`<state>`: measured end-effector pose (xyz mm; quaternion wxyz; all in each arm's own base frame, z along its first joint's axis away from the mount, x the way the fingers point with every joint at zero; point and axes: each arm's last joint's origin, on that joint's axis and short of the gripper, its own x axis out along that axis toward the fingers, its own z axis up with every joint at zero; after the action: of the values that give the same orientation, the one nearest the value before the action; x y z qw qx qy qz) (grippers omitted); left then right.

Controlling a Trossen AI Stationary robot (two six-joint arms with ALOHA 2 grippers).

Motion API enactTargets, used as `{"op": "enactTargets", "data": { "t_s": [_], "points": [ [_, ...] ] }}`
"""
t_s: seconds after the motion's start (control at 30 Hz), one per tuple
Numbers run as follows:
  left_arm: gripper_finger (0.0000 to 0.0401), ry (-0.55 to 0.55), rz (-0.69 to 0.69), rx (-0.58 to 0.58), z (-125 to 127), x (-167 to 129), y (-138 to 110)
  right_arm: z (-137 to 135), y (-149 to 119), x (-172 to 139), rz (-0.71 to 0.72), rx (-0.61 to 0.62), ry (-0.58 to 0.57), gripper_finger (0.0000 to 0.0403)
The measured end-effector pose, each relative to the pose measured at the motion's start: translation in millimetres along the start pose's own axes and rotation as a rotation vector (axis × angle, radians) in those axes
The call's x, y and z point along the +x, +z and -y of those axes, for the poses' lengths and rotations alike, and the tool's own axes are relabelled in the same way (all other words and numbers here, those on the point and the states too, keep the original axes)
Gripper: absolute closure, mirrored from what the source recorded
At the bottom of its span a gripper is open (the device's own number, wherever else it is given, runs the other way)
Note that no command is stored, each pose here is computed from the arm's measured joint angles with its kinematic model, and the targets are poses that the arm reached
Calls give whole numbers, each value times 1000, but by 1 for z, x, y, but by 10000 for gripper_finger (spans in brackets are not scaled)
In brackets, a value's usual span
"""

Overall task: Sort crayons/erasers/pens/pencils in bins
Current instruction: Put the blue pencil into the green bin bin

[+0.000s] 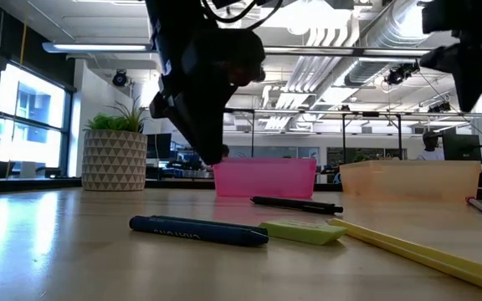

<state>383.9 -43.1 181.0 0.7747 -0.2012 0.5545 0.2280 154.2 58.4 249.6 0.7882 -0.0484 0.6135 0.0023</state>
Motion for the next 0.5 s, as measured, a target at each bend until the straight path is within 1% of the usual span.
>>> {"op": "enactTargets", "data": {
  "t_s": [0.1, 0.17, 0.33, 0.5],
  "points": [
    [353, 15, -12, -5, -1, 0, -1, 1, -5, 16, -28, -95, 25, 269],
    [353, 26, -23, -14, -2, 0, -2, 0, -9, 26, -39, -136, 29, 269],
    [353, 29, -25, -19, -3, 0, -3, 1, -7, 28, -40, -141, 27, 269],
    [353, 29, -22, -31, -4, 0, -1, -1, -6, 30, -52, -151, 57, 269]
  ]
}}
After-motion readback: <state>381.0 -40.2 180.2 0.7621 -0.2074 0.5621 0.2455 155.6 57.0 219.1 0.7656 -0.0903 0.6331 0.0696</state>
